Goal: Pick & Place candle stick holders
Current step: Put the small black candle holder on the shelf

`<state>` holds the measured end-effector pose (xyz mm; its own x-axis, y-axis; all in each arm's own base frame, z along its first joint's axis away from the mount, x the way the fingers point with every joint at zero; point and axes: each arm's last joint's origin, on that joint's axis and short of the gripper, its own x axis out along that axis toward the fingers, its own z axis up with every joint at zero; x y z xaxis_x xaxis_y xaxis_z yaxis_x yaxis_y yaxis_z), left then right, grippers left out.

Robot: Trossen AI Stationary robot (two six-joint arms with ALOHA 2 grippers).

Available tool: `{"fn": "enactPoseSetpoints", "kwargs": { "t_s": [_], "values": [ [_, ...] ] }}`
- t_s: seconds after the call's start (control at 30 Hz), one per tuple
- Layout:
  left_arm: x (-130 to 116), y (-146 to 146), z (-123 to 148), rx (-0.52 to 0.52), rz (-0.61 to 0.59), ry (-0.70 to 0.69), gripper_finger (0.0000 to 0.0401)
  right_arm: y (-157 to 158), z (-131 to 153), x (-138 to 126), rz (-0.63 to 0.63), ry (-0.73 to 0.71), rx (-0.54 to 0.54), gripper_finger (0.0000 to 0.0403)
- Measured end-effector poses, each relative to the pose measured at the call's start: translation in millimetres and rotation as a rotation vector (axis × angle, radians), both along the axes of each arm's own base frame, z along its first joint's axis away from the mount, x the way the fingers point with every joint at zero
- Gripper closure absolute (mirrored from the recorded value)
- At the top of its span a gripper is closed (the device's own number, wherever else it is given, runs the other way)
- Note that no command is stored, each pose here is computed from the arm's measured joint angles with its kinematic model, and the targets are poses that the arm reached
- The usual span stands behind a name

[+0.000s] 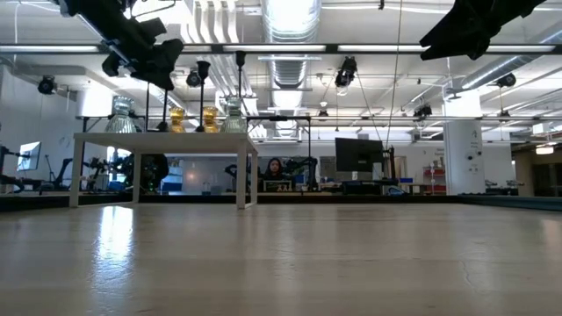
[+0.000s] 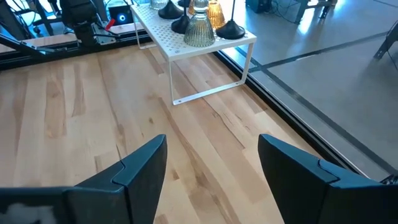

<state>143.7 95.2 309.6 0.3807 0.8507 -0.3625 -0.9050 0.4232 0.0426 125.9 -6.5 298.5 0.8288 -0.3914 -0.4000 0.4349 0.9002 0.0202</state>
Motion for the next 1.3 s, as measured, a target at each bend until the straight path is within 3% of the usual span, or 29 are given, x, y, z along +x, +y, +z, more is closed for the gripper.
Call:
{"fn": "enactPoseSetpoints", "kwargs": {
  "t_s": [0.83,1.3],
  "values": [
    [-1.8,20.1,-6.7,-0.053,0.04,0.005,0.0383,0.0,-0.2,0.2,0.001,0.003,-0.003,0.016],
    [-0.8,21.9,-11.5,-0.08,0.044,0.019,0.0325,0.0,-0.2,0.1,0.002,0.003,-0.003,0.0158]
  ]
}}
